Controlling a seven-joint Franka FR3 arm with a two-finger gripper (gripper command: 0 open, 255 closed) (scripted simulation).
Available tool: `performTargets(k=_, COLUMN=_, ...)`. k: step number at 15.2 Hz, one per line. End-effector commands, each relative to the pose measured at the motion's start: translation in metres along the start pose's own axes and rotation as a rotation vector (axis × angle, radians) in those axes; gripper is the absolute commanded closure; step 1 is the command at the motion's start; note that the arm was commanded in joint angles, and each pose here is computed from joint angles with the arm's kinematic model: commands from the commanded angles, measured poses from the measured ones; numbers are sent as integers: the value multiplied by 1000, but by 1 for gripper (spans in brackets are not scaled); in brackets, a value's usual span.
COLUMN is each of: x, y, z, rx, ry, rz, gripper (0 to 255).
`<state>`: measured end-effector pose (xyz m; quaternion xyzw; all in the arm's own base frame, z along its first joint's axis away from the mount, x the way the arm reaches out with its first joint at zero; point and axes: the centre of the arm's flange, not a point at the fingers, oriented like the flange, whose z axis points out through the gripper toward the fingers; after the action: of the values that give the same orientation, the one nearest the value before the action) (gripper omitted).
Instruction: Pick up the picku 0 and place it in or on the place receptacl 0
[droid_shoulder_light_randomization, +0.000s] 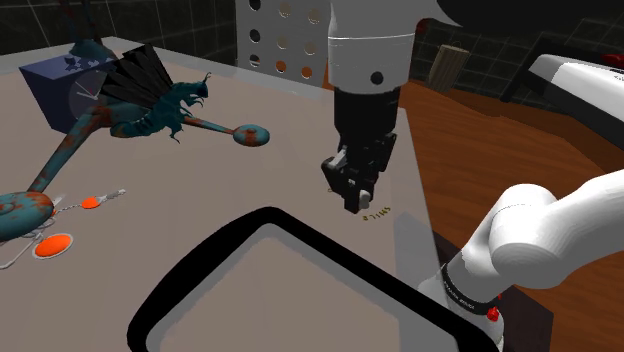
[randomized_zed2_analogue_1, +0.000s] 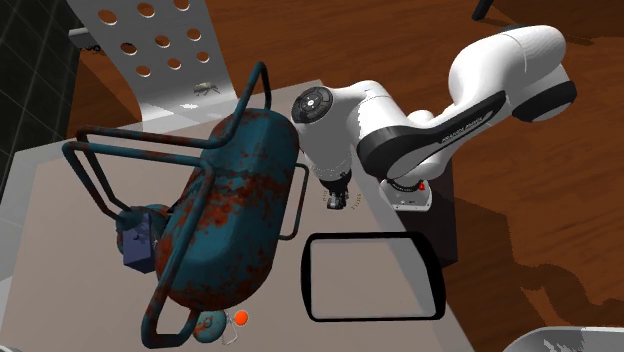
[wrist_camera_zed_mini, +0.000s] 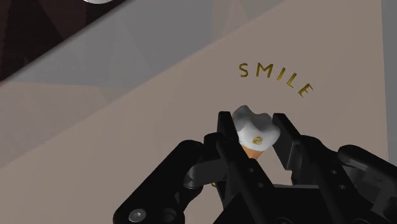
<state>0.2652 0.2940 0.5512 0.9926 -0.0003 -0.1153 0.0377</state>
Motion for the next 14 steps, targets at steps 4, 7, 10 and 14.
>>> performTargets(k=4, x=3, y=-1, z=6, rx=-8, ry=-16, rz=0, gripper=255)
performTargets(k=7, x=0, y=1, z=0, rx=-8, ry=-16, rz=0, gripper=255)
performTargets(k=10, x=-4, y=2, z=-16, rx=-8, ry=-16, rz=0, gripper=255)
performTargets(k=14, x=-8, y=4, z=-36, rx=-8, ry=-16, rz=0, gripper=255)
